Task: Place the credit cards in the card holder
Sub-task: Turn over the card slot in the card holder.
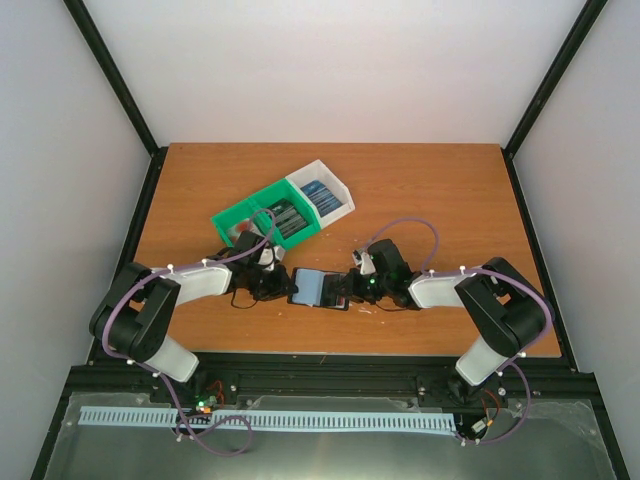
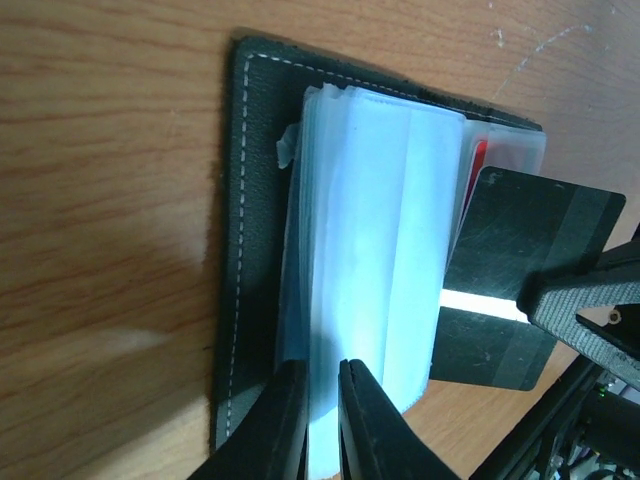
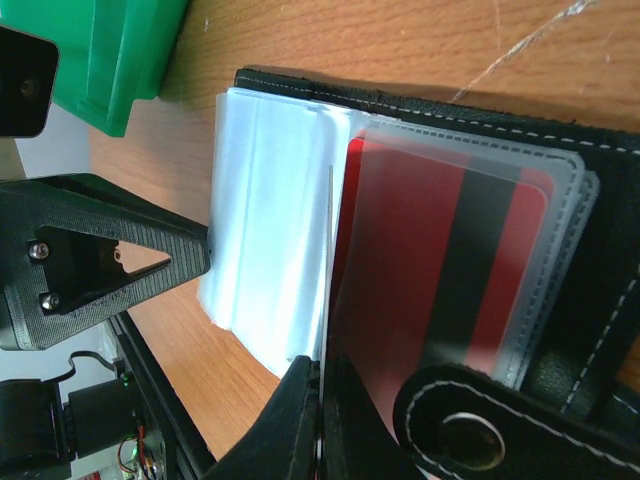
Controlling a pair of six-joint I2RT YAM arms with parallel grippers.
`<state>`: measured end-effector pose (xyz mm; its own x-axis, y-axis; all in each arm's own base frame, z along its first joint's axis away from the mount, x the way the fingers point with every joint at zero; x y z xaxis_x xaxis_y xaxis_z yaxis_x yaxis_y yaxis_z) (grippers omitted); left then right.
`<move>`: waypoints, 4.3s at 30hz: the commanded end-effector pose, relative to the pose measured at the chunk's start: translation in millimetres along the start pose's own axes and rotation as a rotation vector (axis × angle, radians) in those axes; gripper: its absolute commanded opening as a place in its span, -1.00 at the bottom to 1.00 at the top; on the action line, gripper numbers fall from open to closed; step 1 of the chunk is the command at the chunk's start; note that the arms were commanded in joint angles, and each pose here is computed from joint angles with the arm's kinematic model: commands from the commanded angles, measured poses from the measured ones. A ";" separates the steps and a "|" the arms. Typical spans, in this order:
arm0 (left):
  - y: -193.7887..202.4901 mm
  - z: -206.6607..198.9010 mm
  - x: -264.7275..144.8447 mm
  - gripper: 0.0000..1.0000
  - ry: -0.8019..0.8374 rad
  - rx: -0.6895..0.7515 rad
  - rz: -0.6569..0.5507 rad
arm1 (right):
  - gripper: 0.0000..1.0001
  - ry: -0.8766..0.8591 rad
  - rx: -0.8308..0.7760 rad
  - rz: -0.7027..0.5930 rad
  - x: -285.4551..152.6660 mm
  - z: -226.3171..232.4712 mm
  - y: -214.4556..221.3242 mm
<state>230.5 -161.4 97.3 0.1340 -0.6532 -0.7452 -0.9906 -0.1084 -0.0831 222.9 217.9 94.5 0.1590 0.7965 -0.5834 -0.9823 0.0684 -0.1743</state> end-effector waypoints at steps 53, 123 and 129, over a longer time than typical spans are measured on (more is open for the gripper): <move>-10.5 -18.0 -7.7 -0.44 -0.005 0.171 0.023 | -0.94 0.019 -0.052 -0.048 -7.4 6.2 -6.4; -10.2 -57.2 -14.1 -0.99 0.250 0.257 0.080 | -0.94 0.148 -0.132 -0.194 -45.2 23.4 -10.9; -8.8 -94.6 11.9 -0.99 0.304 0.330 0.129 | -0.94 0.350 -0.144 -0.386 -91.1 31.4 -12.5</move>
<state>232.6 -205.3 136.9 -0.0197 -0.7956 -0.6054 -0.9715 0.1582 -0.1763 216.8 187.1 153.9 0.4075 0.6561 -0.6352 -0.8969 0.1565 -0.4137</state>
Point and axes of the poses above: each gripper's point midway between its finger pads, its own x axis out along the fingers, its own z axis along the line the jaws close on, y = z × x, the point moved 9 cm from there along -x, back along the fingers, and after that the axes turned 1 degree about -x, right-handed, at the moved point
